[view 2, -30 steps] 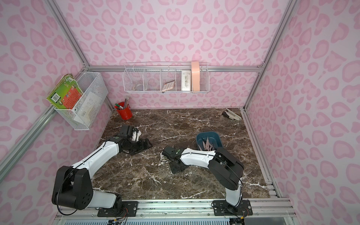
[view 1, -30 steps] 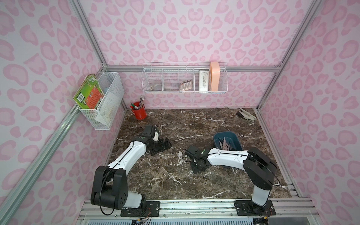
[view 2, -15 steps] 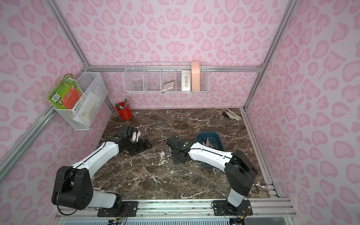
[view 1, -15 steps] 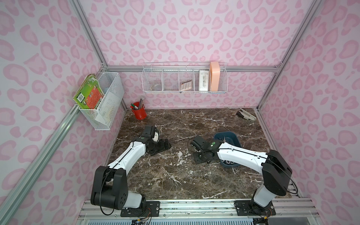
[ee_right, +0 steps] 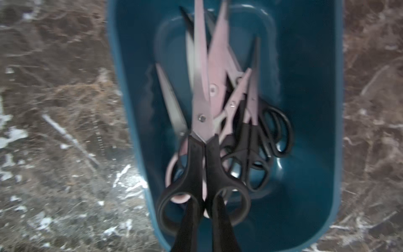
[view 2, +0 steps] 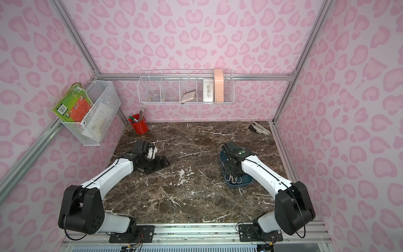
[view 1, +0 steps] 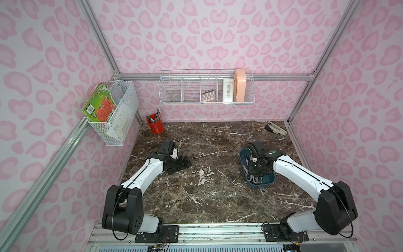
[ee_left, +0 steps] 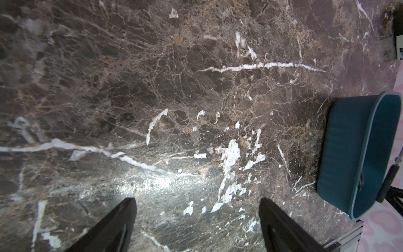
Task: Put the scissors into the storage box
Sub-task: Place the scissors in the storage box.
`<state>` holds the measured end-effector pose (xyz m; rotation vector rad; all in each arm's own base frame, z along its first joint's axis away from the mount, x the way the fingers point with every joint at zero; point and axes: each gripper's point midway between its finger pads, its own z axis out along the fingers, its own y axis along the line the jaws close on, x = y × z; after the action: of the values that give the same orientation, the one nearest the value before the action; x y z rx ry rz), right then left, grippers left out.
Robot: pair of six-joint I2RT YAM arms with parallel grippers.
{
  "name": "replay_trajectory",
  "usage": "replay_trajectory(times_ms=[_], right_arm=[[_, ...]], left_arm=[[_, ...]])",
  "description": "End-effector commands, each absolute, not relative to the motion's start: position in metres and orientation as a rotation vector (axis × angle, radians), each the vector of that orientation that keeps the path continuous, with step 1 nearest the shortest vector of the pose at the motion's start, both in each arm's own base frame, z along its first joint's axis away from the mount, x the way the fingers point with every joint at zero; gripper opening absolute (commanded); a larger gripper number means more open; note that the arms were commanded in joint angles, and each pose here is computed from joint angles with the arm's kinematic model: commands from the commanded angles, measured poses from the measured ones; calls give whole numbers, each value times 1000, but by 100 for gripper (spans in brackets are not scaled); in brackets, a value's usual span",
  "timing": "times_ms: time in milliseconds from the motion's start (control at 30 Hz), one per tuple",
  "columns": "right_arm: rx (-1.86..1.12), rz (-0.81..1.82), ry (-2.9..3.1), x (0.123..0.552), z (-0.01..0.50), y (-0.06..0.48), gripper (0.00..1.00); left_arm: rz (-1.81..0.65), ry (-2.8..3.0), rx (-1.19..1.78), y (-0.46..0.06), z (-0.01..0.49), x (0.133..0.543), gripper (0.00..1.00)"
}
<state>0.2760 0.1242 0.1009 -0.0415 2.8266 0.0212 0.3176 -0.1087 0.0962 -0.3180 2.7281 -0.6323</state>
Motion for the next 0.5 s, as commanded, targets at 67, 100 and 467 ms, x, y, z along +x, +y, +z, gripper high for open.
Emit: replay_trajectory(times_ms=[67,100,467], right_arm=[[-27,95,2821,289,90,115,0],[-24,96,2825,291,88,114,0],[4,59,2708,314,114,108,8]], left_arm=[[-579,2708,-305,-102,101,318,93],[-555,2699,-302,-99,103,319,94],[-203,2468,-284,-48,148,330,96]])
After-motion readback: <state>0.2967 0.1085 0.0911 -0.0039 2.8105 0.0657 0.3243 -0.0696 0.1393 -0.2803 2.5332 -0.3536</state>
